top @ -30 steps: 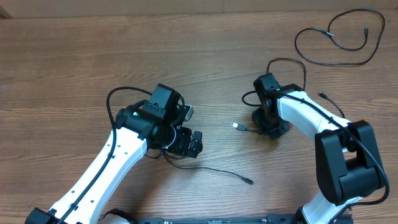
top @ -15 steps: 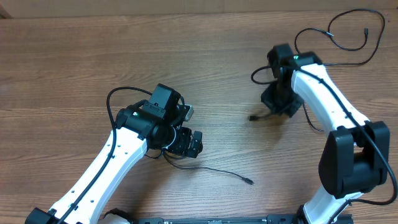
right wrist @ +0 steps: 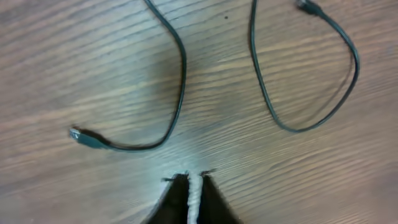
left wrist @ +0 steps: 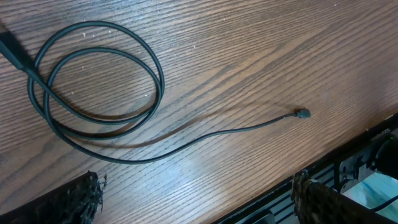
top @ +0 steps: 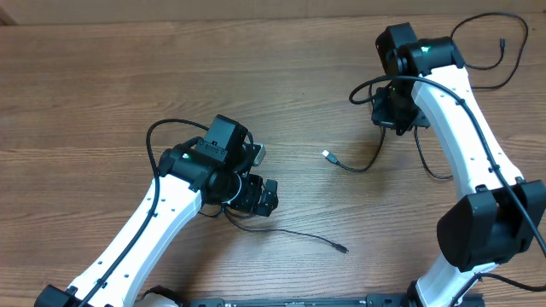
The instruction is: Untangle cables
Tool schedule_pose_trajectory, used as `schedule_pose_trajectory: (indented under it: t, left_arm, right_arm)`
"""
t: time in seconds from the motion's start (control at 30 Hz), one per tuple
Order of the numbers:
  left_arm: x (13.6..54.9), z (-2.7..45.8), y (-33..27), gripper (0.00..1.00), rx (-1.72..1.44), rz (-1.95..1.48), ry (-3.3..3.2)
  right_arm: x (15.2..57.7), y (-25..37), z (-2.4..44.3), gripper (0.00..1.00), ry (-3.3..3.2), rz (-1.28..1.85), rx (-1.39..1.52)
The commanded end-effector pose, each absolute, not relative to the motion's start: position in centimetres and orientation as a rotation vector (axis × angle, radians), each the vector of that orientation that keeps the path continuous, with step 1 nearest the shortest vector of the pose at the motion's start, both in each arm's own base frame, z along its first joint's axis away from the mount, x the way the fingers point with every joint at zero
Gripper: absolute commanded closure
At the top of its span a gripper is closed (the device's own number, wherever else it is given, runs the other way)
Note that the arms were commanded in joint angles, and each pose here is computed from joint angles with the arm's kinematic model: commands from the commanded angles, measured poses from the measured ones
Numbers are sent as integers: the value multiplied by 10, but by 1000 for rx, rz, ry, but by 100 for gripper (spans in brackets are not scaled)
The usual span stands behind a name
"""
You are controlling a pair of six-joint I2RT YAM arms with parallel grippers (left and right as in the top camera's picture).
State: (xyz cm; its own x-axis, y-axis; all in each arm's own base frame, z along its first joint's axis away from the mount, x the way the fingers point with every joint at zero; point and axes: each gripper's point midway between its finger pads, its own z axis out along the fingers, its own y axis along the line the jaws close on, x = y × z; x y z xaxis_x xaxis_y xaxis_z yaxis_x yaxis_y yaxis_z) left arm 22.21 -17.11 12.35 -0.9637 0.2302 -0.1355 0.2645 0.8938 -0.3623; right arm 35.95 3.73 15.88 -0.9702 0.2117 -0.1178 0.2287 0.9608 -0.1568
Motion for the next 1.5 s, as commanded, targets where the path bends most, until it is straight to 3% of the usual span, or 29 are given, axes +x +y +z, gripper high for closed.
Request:
schedule_pose_trajectory:
  t: [0.0, 0.17, 0.4, 0.5, 0.57, 0.6, 0.63, 0.73, 0.8, 0.93, 1.03, 1.2, 1.33, 1.47]
  left_arm:
    - [226, 134, -174, 1, 397, -595, 2930]
    - [226, 134, -174, 1, 397, -595, 2930]
    - [226, 134, -174, 0, 397, -595, 2930]
    - [226, 134, -174, 1, 397, -595, 2930]
    - [226, 134, -174, 0, 397, -595, 2930]
    - [226, 134, -174, 1, 397, -595, 2930]
    - [226, 134, -174, 0, 397, -595, 2930]
    - [226, 134, -174, 0, 397, -595, 2930]
    - [226, 134, -174, 0, 397, -595, 2930]
    - [226, 134, -174, 0, 397, -595, 2930]
    - [226, 134, -174, 0, 397, -595, 2930]
    - [226, 134, -174, 0, 397, -595, 2930]
    - [226, 134, -174, 0, 397, -595, 2930]
    - [226, 134, -174, 0, 397, -595, 2930]
  right_arm:
    - [362, 57, 165, 82, 3019, -75, 297]
    - [364, 98, 156, 77, 3022, 257, 507]
    - [365, 117, 118, 73, 2977, 284, 748]
    - [361, 121, 101, 67, 2950, 286, 914]
    - [358, 123, 94, 50, 2945, 291, 979]
    - [354, 127, 93, 34, 2962, 321, 984]
    - [353, 129, 92, 25, 2971, 334, 986]
    - [354, 125, 92, 39, 2962, 304, 974]
    - [354, 121, 91, 54, 2955, 273, 989]
    - [340, 101, 87, 51, 2876, 83, 1260]
    - [322, 82, 88, 61, 2763, -110, 1519]
    - [305, 76, 89, 65, 2644, -206, 1774]
    - [311, 77, 89, 52, 2608, -177, 1800]
    - [315, 80, 88, 53, 2599, -154, 1795]
